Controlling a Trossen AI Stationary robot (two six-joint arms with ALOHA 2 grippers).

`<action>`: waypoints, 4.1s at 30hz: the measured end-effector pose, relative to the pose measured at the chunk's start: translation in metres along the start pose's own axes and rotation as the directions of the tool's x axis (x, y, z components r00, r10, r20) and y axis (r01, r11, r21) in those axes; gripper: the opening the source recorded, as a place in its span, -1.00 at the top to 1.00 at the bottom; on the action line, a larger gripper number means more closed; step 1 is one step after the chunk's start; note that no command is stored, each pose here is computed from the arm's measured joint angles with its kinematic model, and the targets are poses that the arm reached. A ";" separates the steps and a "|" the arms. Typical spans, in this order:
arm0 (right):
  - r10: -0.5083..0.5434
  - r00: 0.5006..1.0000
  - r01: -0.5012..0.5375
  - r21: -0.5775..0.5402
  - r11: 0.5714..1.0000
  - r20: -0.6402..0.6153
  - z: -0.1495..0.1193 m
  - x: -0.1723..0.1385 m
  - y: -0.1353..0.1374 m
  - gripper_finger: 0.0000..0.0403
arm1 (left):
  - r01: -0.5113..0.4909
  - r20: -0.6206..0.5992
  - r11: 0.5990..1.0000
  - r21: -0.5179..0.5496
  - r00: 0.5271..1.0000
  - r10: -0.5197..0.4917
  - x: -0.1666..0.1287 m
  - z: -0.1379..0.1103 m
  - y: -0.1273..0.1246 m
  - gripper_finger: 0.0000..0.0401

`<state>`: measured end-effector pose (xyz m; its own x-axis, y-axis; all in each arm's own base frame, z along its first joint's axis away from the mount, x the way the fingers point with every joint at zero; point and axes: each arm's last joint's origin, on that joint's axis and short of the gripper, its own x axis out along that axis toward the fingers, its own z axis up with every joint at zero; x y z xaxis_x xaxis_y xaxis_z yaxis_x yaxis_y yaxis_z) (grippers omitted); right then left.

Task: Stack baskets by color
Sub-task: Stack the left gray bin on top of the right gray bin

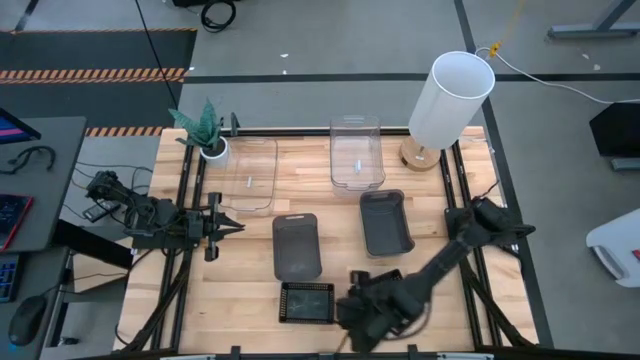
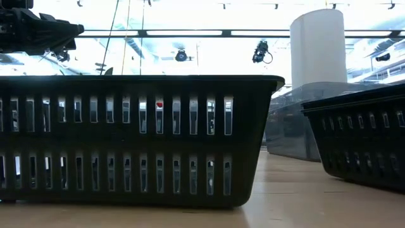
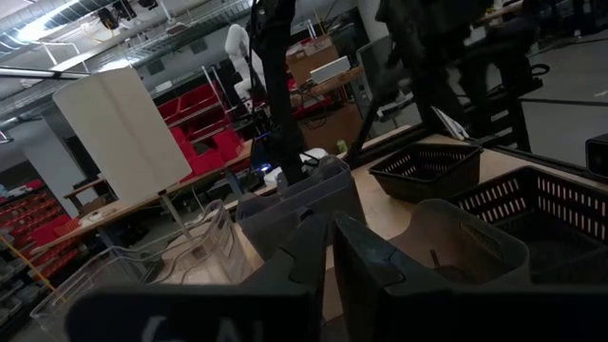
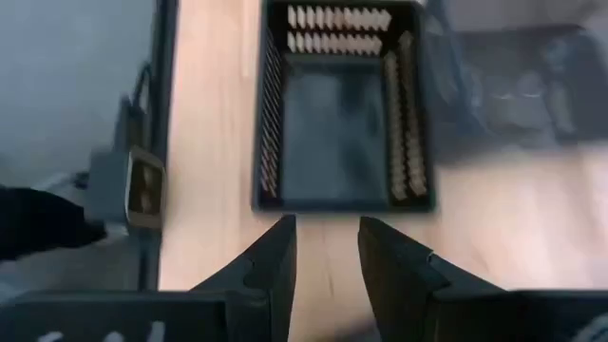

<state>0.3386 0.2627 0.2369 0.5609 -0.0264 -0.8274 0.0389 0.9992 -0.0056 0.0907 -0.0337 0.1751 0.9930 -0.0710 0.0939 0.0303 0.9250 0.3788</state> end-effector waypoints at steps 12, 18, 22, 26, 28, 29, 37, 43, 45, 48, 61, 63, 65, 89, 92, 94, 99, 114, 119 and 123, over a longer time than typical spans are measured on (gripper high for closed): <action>-0.010 1.000 0.010 -0.216 0.976 -0.001 0.046 0.047 -0.071 0.39 | 0.000 0.001 1.000 -0.001 1.000 0.000 0.000 0.000 0.000 0.87; 0.056 0.997 -0.042 -0.276 0.960 0.044 0.070 0.058 -0.110 0.38 | 0.000 0.001 1.000 -0.001 1.000 0.000 0.000 0.000 0.000 0.85; 0.148 0.988 -0.134 -0.251 0.959 0.037 0.077 0.063 -0.126 0.33 | 0.000 0.001 1.000 0.000 1.000 0.000 0.000 0.000 0.000 0.83; 0.197 0.977 -0.175 -0.223 0.959 0.082 0.083 0.063 -0.128 0.26 | 0.000 0.000 1.000 0.000 1.000 0.000 0.000 0.000 0.000 0.84; 0.215 0.970 -0.186 -0.225 0.956 0.112 0.085 0.064 -0.123 0.21 | 0.000 0.001 1.000 -0.001 1.000 0.000 0.000 0.000 0.000 0.85; 0.222 0.967 -0.190 -0.228 0.955 0.122 0.085 0.066 -0.119 0.18 | 0.000 0.001 1.000 0.000 1.000 0.000 0.000 0.000 0.000 0.86; 0.177 0.965 -0.121 -0.270 0.955 0.194 0.079 0.093 -0.095 -0.02 | 0.000 0.000 1.000 0.000 1.000 0.000 0.000 0.000 0.000 0.86; 0.098 0.973 -0.044 -0.251 0.967 0.209 0.072 0.117 -0.094 -0.09 | 0.001 -0.001 1.000 0.000 1.000 -0.001 0.000 0.000 0.000 0.83; 0.079 0.974 -0.025 -0.247 0.969 0.211 0.072 0.118 -0.094 -0.09 | 0.000 0.000 1.000 0.000 1.000 0.000 0.000 0.000 0.000 0.84; 0.069 0.976 -0.017 -0.243 0.970 0.208 0.070 0.122 -0.094 -0.09 | 0.000 0.000 1.000 0.000 1.000 0.000 0.000 0.000 0.000 0.86; 0.034 0.977 0.013 -0.220 0.975 0.209 0.063 0.135 -0.108 -0.09 | 0.000 0.000 1.000 0.000 1.000 0.000 0.000 0.000 0.000 0.83; 0.023 0.980 0.021 -0.215 0.976 0.198 0.061 0.138 -0.112 -0.08 | 0.000 0.001 1.000 -0.001 1.000 0.000 0.000 0.000 0.000 0.83; 0.015 0.982 0.026 -0.211 0.977 0.189 0.061 0.139 -0.116 -0.07 | 0.000 0.000 1.000 0.000 1.000 0.000 0.000 0.000 0.000 0.84; 0.001 0.995 0.017 -0.193 0.981 0.097 0.059 0.145 -0.142 0.51 | 0.000 0.000 1.000 0.000 1.000 0.000 0.000 0.000 0.000 0.87; 0.005 0.995 0.014 -0.195 0.981 0.095 0.059 0.145 -0.141 0.68 | 0.000 0.001 1.000 -0.001 1.000 0.000 0.000 0.000 0.000 0.87; 0.010 0.996 0.009 -0.198 0.980 0.094 0.058 0.145 -0.140 0.80 | 0.000 0.000 1.000 0.000 1.000 0.000 0.000 0.000 0.000 0.86; 0.030 0.996 -0.010 -0.224 0.975 0.086 0.058 0.144 -0.138 0.95 | 0.000 0.000 1.000 0.000 1.000 0.000 0.000 0.000 0.000 0.83; -0.009 0.996 0.030 -0.243 0.969 0.088 0.074 0.039 -0.134 0.96 | 0.000 -0.001 1.000 0.001 1.000 0.000 0.000 0.000 0.000 0.85; 0.008 0.995 0.016 -0.246 0.969 0.095 0.069 -0.018 -0.128 0.96 | 0.000 0.001 1.000 -0.001 1.000 0.000 0.000 0.000 0.000 0.83; 0.022 0.998 -0.008 -0.215 0.977 0.063 0.057 -0.059 -0.124 0.96 | 0.000 0.001 1.000 -0.001 1.000 0.000 0.000 0.000 0.000 0.85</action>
<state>0.3481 0.1390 0.3187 0.6123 -0.0059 -0.7906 -0.1442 0.9824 -0.1190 0.0907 -0.0337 0.1753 0.9929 -0.0711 0.0949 0.0301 0.9252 0.3782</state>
